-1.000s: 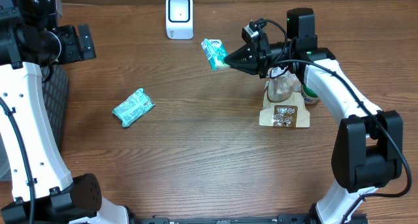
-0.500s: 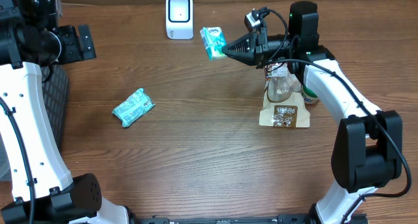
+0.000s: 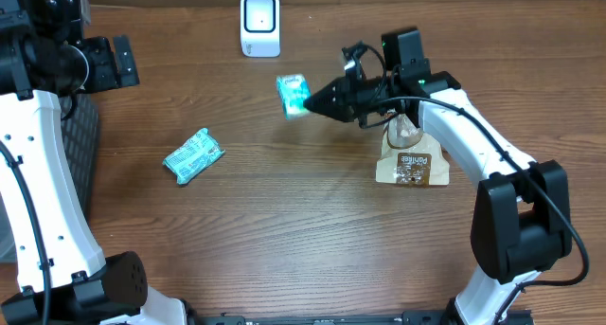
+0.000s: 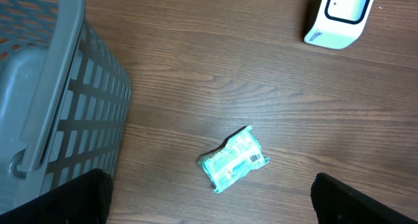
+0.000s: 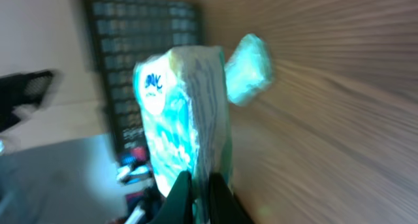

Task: Scan the item barcode
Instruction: 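Lift the tissue pack and carry it toward the scanner, then hold the tissue pack under the scanner, then carry the tissue pack right and release it beside the jar, then move the right gripper left and grasp the green wipes pack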

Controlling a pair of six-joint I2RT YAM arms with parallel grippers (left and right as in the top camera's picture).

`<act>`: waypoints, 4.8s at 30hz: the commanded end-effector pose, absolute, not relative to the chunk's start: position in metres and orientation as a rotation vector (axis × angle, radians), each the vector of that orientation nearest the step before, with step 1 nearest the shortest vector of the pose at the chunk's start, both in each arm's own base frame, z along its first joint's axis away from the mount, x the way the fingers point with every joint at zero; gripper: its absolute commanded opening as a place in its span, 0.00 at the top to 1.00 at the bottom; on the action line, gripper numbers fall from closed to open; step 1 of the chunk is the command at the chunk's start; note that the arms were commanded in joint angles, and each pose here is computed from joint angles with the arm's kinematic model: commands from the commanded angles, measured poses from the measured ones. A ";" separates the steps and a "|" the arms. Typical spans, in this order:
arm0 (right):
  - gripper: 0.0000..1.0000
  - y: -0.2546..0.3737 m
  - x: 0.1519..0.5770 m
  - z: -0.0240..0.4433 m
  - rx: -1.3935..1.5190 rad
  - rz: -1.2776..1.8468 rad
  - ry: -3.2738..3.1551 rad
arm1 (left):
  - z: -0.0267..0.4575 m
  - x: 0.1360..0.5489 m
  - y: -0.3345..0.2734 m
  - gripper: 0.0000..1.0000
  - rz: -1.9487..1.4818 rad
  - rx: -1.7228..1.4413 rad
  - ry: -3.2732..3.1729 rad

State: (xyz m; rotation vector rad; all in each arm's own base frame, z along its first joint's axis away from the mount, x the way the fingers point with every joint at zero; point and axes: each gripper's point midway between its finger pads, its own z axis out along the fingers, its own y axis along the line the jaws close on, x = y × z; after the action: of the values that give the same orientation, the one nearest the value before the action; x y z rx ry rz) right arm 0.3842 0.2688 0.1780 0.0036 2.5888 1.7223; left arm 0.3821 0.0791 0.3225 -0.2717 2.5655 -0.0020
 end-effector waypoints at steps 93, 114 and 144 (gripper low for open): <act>0.96 0.145 0.391 0.261 -0.198 0.339 2.756 | 0.331 0.384 0.075 0.01 0.008 -0.228 2.544; 0.48 0.049 0.387 0.099 0.238 0.262 2.976 | 0.331 0.384 0.075 0.00 0.008 -0.228 2.544; 0.46 0.386 0.398 0.143 -0.412 0.884 2.520 | 0.331 0.384 0.075 0.00 0.008 -0.228 2.544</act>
State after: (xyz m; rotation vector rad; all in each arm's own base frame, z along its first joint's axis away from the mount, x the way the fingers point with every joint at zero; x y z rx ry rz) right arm 0.3978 0.3629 0.1761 -0.5009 2.4564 0.8683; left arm 0.3824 0.0773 0.3225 -0.2655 2.5666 -0.0035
